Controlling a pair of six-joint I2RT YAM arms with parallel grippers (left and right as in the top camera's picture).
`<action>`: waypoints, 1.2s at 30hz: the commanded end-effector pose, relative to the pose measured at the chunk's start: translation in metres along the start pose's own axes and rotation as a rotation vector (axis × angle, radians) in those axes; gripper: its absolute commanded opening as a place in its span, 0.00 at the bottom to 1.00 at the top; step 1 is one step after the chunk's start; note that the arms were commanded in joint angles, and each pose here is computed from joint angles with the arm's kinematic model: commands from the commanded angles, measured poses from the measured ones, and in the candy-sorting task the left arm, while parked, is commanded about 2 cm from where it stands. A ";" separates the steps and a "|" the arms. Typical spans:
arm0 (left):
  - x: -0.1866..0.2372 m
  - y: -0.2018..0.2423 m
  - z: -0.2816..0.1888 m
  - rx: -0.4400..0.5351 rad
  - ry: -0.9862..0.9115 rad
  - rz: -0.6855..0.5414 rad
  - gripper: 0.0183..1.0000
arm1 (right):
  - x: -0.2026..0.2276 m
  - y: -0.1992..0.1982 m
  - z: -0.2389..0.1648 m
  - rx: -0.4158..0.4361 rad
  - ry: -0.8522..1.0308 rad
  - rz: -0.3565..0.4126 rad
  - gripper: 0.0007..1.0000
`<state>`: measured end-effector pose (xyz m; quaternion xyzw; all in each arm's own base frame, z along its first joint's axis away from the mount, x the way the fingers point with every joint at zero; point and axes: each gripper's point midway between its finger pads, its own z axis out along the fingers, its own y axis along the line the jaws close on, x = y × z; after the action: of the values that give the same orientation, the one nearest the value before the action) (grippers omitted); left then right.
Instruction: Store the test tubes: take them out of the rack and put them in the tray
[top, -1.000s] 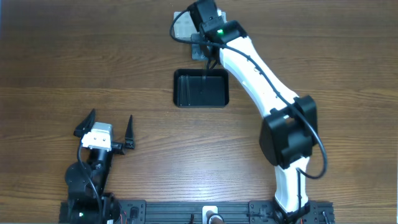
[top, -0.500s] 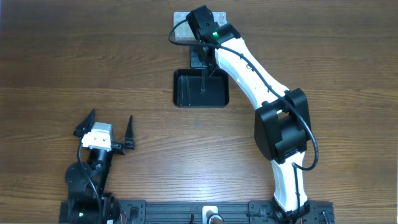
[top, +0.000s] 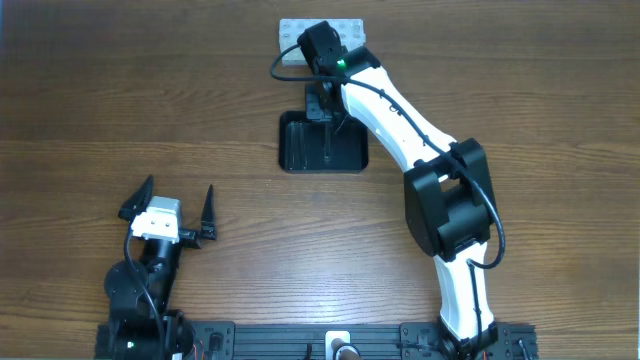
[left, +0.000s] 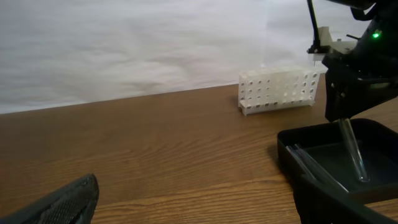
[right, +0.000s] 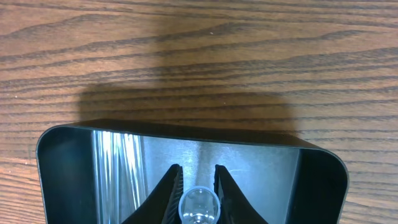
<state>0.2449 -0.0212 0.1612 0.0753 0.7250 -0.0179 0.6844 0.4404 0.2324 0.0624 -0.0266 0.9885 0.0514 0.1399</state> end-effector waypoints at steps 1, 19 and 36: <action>0.002 -0.001 0.000 0.005 0.000 0.007 1.00 | 0.013 0.005 0.022 0.011 0.042 -0.004 0.16; 0.002 -0.001 0.000 0.005 0.000 0.007 1.00 | 0.021 0.002 0.036 0.031 0.078 -0.017 0.36; 0.002 -0.001 0.000 0.005 0.000 0.007 1.00 | -0.064 0.010 -0.125 -0.009 -0.355 -0.126 0.50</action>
<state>0.2449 -0.0212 0.1612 0.0753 0.7250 -0.0179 0.6844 0.4506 0.2432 0.1374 -0.0836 0.9687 0.0729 0.2220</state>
